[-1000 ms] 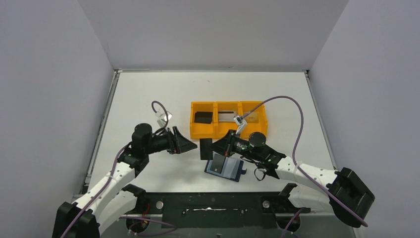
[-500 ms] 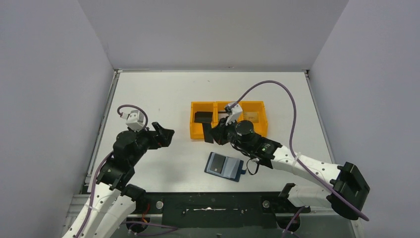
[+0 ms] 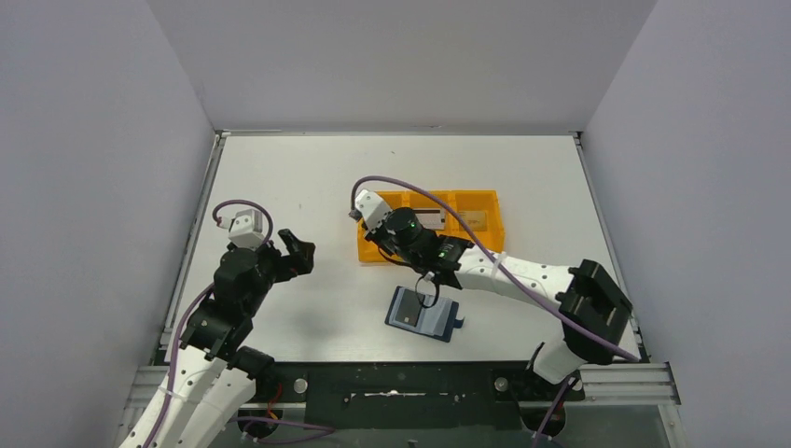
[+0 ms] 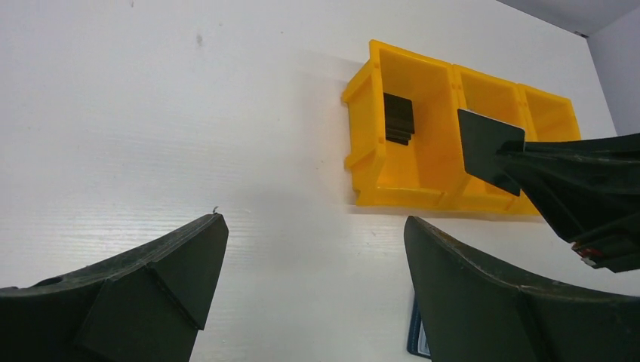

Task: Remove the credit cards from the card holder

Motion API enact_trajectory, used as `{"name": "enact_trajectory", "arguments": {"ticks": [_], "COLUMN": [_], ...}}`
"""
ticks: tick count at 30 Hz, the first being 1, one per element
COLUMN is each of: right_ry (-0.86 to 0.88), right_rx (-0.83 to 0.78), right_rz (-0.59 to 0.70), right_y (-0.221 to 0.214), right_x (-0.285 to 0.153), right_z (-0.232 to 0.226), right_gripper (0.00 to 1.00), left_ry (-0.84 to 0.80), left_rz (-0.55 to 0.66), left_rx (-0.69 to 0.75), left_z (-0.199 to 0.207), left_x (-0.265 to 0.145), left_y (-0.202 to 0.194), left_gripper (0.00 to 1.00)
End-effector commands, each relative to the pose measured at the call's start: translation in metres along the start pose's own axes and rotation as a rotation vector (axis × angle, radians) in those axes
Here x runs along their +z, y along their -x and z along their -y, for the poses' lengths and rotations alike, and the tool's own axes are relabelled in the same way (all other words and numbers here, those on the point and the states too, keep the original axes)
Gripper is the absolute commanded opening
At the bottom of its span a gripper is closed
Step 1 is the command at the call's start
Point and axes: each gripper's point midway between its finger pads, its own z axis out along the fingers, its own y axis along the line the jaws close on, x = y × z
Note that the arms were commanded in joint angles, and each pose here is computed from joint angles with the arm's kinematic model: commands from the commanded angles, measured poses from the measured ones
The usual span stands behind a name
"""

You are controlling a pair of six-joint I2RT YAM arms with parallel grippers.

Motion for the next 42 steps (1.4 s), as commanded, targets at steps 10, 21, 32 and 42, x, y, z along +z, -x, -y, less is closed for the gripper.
{"name": "enact_trajectory", "arguments": {"ticks": [10,21,32,42], "right_ry": [0.019,0.007,0.005,0.026], "right_rx": [-0.562,-0.69,-0.728,-0.724], "right_rz": [-0.12,-0.16,-0.191,-0.209], "right_y": [-0.012,-0.033,-0.052,-0.067], "right_x": [0.063,0.094,0.128,0.139], "right_z": [0.024,0.041,0.052,0.051], "right_gripper": [0.0,0.0,0.02,0.13], "left_ry": [0.073,0.07,0.1,0.104], "left_rz": [0.066,0.064,0.085,0.08], "left_rx": [0.004,0.005,-0.003,-0.003], "left_z": [-0.009,-0.009,-0.014,-0.015], "left_x": [-0.004,-0.003,-0.007,-0.007], "left_y": [0.021,0.02,0.024,0.023], "left_gripper": [0.89,0.89,0.89,0.89]}}
